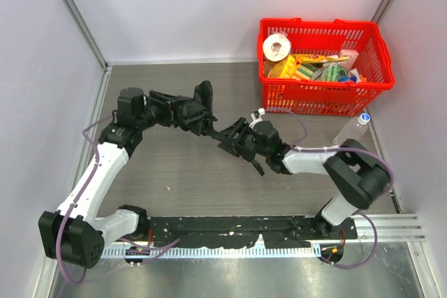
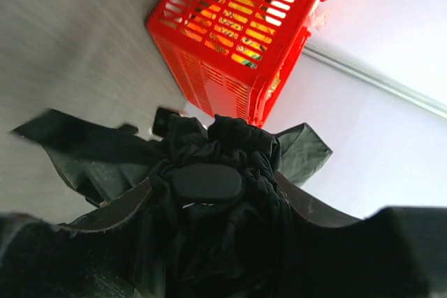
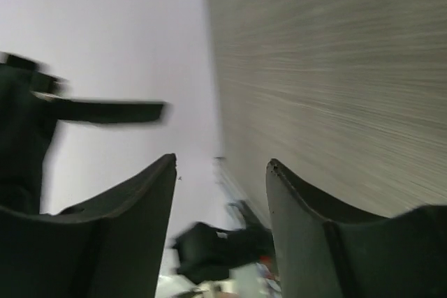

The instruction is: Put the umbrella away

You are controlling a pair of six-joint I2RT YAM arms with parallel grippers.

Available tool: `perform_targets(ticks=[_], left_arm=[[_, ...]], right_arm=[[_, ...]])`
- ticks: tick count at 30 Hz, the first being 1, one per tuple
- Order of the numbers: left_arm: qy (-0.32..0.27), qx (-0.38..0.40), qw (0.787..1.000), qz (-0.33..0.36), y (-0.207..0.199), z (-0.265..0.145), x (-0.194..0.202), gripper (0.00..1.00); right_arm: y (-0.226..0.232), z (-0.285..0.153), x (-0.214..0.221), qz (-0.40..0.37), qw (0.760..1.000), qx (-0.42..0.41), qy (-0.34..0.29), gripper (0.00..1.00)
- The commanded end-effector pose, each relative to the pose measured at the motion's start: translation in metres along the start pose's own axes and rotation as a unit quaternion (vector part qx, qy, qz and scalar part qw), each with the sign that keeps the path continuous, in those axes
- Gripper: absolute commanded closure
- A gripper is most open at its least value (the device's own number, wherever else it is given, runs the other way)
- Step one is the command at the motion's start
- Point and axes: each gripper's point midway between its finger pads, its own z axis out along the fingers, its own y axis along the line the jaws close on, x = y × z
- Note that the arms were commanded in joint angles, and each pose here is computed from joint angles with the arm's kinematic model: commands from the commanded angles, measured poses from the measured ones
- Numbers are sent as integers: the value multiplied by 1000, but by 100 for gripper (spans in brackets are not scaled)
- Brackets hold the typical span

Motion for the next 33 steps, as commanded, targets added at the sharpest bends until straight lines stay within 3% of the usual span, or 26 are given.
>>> perform_targets(ticks=[1,2,3,4,5,6,8,9,10,12,15,16,24,29,33], left_arm=[[-40,23,984,175,-27,-19,-5,100],[-41,20,978,202,-22,-19,-6,100],[-46,17,973,226,-18,-18,-8,100],[-56,13,965,255,-15,-17,-11,100],[-65,-2,956,286,-5,-16,-15,100],[-71,-9,952,299,0,-15,-18,100],[-98,-23,930,353,9,-15,-24,100],[-109,-28,919,378,12,-14,-26,100],[-118,-30,909,399,14,-14,-25,100],[-136,-26,900,413,15,-15,-27,100],[-152,-14,896,416,18,-17,-29,100],[-155,-10,896,416,19,-17,-30,100],[-174,-4,895,411,16,-18,-35,100],[-160,8,904,397,14,-15,-29,100],[-153,17,909,388,13,-15,-25,100]], right_arm=[[-50,-55,-16,-263,952,156,-12,33],[-56,-66,-25,-334,923,194,-4,31],[-43,-80,-46,-374,900,216,-47,26],[-41,-96,-60,-432,861,264,-47,23],[-26,-109,-78,-455,843,276,-81,18],[-9,-116,-86,-500,818,275,-74,18],[32,-123,-103,-534,800,260,-87,17],[34,-117,-92,-548,798,246,-46,17],[65,-110,-89,-565,794,219,-49,17],[73,-80,-52,-576,798,172,26,17],[104,-45,10,-587,804,75,58,16],[104,-36,24,-570,817,61,64,16],[104,-3,67,-559,825,30,74,16],[101,10,54,-568,822,37,26,12],[101,22,63,-563,825,26,46,12]])
